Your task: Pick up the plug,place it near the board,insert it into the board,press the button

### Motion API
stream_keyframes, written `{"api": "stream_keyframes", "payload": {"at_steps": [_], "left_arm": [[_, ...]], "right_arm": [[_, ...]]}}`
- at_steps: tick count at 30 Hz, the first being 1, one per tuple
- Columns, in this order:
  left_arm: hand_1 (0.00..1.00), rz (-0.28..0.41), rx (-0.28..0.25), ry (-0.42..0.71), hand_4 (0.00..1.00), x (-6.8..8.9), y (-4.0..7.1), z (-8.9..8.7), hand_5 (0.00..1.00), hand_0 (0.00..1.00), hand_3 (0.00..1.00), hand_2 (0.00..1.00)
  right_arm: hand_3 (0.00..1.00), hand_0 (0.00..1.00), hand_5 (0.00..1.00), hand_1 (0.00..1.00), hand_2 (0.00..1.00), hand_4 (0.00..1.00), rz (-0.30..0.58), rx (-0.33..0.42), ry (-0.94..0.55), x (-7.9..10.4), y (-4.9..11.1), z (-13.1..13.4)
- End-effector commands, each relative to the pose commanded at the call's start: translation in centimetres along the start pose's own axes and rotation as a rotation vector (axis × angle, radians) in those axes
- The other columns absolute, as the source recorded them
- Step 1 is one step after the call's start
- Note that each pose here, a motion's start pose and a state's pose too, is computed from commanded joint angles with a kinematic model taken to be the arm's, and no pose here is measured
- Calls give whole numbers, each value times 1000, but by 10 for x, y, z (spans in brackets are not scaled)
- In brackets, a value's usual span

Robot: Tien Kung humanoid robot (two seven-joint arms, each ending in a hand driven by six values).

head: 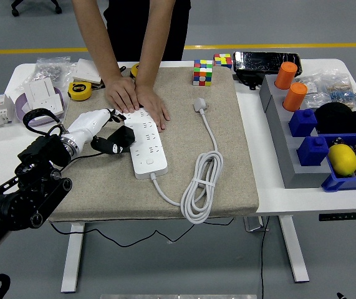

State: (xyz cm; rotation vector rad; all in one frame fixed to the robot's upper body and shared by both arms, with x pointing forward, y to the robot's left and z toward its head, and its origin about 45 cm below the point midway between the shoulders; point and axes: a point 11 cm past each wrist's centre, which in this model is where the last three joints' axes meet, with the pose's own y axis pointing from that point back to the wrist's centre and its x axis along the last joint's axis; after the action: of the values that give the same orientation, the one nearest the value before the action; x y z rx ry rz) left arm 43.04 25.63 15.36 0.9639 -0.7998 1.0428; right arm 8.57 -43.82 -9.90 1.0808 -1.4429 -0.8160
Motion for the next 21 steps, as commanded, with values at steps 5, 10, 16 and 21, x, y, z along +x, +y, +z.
{"api": "stream_keyframes", "payload": {"at_steps": [5,10,16,21], "left_arm": [[871,-10,-11,-4,998,2,1,5,310,827,861,832],[912,-26,-16,1,998,6,4,8,354,851,894,880],[976,-23,-13,103,998,10,10,7,665,921,940,963],[986,118,-44,358,998,20,25,4,961,944,932,969]], "right_arm": [[772,810,977,748,744,998,-1,1,0,0,0,-1],[772,810,976,747,744,998,0,2,0,0,0,-1],[772,809,979,747,744,998,-2,-2,2,-1,0,1],[771,809,979,747,744,998,-2,-3,5,-1,0,1]]}}
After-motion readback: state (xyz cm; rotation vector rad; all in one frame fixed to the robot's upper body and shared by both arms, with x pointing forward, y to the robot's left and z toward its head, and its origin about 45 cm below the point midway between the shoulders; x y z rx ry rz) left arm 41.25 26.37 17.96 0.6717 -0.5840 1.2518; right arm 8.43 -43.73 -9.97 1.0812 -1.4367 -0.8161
